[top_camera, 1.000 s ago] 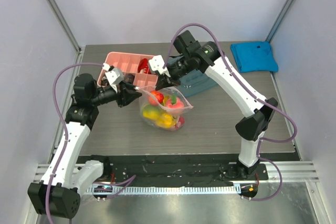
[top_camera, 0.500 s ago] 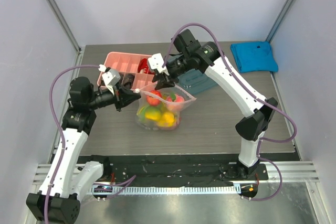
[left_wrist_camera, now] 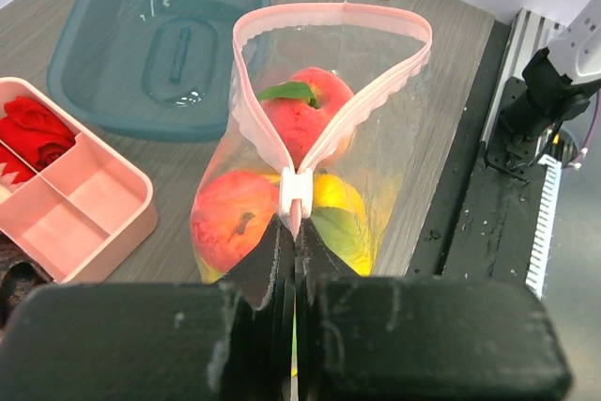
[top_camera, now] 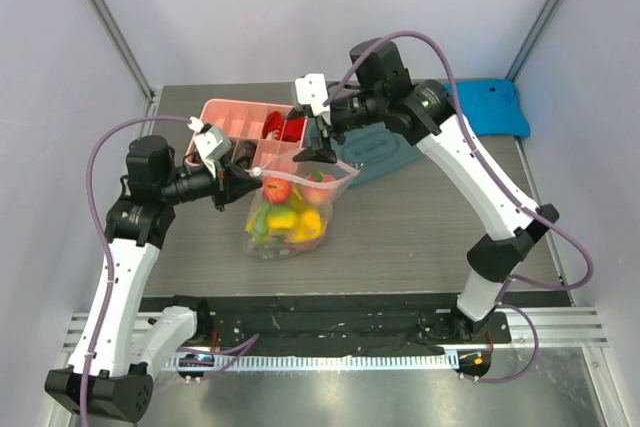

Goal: Place the food in the zip-top bag and seal the zipper
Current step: Zip the zipper food storage bag at the center of the board.

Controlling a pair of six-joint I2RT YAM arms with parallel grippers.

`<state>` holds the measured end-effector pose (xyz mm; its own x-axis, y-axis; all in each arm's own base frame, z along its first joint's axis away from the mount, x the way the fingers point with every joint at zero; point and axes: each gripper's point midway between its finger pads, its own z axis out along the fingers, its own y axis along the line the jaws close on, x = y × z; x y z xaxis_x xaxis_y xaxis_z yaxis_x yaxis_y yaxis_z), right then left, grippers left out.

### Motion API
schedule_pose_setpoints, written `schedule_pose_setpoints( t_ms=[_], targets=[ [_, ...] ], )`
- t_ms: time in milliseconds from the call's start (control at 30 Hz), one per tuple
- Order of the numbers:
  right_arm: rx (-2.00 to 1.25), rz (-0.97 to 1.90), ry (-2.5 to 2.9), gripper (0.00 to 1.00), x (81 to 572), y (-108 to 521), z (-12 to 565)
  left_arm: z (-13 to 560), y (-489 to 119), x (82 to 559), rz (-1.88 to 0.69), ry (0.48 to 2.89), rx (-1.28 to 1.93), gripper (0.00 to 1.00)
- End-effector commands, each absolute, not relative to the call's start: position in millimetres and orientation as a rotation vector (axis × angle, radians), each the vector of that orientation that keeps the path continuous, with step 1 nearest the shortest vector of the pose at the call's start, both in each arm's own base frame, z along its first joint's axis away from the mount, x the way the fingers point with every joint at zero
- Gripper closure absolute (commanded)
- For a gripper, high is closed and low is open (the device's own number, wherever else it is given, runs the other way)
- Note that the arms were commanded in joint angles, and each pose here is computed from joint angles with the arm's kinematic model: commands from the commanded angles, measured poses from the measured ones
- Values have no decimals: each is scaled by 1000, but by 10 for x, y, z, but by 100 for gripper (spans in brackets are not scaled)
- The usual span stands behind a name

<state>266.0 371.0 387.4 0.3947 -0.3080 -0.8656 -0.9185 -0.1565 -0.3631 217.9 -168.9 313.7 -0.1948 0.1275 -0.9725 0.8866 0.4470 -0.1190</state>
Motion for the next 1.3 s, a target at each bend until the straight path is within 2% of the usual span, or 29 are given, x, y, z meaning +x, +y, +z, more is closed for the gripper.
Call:
schedule_pose_setpoints(
  t_ms=[0,200,633,733,767,867,1067,1267],
  targets=[
    [-1637,867,938,20,2260,3820,4377,3288,-1677,2171,-835,1580,974,100],
    [-1695,907,920,30,1941,4204,4205,3314,-1658,2154,-797,1554,1003,100],
    [-1677,749,1051,47,2179,4509,3693,3340,-1647,2035,-762,1499,1053,100],
    [-1677,731,1072,60,2230,4527,3635,3329,-1643,2022,-756,1495,1060,100],
    [-1675,730,1071,69,2231,4523,3642,3323,-1640,2015,-755,1496,1060,100],
    [-1676,714,1072,85,2230,4486,3642,3306,-1621,2005,-740,1502,1060,100],
    [-1688,641,1109,95,2273,4335,3540,3279,-1597,2031,-708,1498,1033,100],
    [-1696,599,1169,96,2375,4158,3450,3342,-1587,2041,-690,1477,1009,100]
  ],
)
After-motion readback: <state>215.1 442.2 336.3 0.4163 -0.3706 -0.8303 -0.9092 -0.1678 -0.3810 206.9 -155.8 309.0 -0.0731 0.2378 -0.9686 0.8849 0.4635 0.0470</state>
